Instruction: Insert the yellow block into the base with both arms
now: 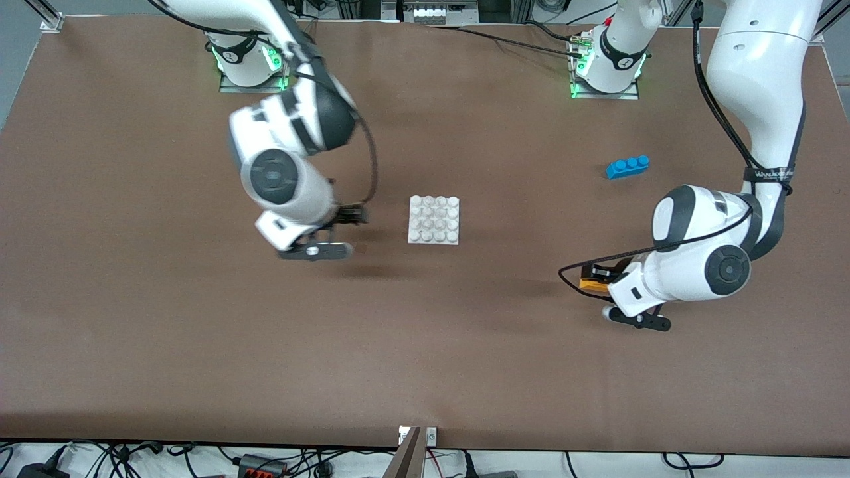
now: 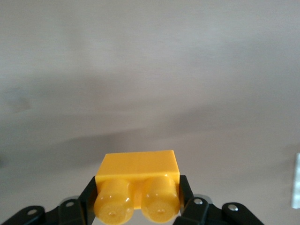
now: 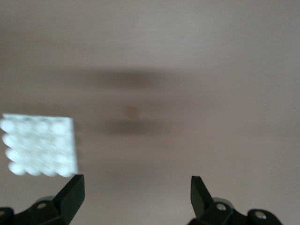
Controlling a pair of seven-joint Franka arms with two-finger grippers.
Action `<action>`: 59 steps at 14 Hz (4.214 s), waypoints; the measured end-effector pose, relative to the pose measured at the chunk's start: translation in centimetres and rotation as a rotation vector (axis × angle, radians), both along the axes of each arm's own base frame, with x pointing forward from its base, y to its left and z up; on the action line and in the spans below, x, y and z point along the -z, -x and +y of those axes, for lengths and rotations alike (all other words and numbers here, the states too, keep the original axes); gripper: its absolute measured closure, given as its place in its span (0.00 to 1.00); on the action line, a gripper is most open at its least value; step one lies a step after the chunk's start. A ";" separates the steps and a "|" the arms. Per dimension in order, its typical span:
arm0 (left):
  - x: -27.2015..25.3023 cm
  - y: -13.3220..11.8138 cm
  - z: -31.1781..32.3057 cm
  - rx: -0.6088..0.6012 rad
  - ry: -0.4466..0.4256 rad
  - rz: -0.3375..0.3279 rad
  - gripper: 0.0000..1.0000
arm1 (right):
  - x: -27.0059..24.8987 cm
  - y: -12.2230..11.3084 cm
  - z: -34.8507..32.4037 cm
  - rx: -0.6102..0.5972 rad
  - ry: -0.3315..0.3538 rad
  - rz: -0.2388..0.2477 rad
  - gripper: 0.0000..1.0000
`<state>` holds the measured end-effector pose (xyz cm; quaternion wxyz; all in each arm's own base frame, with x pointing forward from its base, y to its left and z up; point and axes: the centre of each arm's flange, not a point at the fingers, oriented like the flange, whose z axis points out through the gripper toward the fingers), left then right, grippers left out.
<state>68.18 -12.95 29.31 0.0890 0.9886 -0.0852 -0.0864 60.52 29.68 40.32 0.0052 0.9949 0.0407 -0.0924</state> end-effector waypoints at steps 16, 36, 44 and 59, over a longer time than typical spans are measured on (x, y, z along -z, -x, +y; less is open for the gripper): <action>1.8 7.9 -25.7 -0.063 0.034 -0.056 0.31 | -24.2 6.3 -37.2 0.017 -0.046 -0.090 0.00; 7.7 22.7 -33.7 -0.049 -0.033 -0.059 0.31 | -22.7 7.4 -34.7 -0.021 -0.045 -0.197 0.00; 7.9 21.1 -34.3 -0.054 -0.034 -0.089 0.31 | -22.4 7.2 -35.4 -0.004 -0.050 -0.195 0.00; 9.5 21.7 -35.3 0.006 -0.082 -0.116 0.31 | -22.2 7.1 -35.6 0.000 -0.051 -0.188 0.00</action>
